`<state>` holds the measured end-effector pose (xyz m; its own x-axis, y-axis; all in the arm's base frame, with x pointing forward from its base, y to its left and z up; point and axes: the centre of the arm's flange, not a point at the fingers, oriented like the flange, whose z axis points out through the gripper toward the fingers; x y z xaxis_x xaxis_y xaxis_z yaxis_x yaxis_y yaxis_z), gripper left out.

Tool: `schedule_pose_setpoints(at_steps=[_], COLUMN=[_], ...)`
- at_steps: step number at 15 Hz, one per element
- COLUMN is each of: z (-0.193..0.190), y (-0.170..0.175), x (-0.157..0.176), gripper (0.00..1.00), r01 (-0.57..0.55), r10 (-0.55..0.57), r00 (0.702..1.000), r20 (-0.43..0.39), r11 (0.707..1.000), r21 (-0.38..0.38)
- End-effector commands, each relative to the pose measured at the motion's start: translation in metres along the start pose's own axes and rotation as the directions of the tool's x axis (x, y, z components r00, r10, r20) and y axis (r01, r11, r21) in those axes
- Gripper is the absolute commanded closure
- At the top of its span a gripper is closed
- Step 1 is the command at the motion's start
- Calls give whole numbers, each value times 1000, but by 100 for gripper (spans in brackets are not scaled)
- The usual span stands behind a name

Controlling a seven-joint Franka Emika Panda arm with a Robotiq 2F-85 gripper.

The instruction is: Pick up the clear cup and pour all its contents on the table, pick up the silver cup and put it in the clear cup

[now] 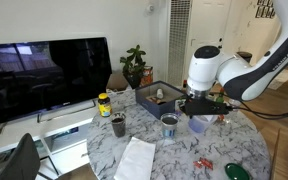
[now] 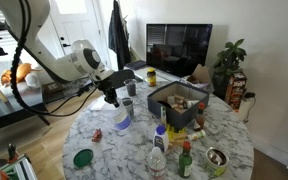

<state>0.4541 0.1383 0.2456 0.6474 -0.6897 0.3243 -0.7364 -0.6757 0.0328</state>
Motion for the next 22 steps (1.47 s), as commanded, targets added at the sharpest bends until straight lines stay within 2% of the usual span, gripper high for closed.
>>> schedule_pose_setpoints(at_steps=[1, 8, 15, 16, 17, 18, 22], z=[23, 56, 74, 75, 74, 72, 52], y=[-2, 0, 4, 4, 5, 5, 8], x=[2, -4, 0, 1, 2, 3, 9], gripper=[99, 99, 99, 72, 71, 65, 35], r01=[-3, -56, -101, -111, -111, -114, -110], r10=[3, 69, 117, 131, 129, 130, 120], r00=[990, 967, 963, 961, 961, 961, 968], r20=[139, 245, 243, 242, 245, 245, 219], r11=[1000, 997, 992, 989, 990, 990, 992], r21=[0, -61, -79, -92, -85, -80, -56])
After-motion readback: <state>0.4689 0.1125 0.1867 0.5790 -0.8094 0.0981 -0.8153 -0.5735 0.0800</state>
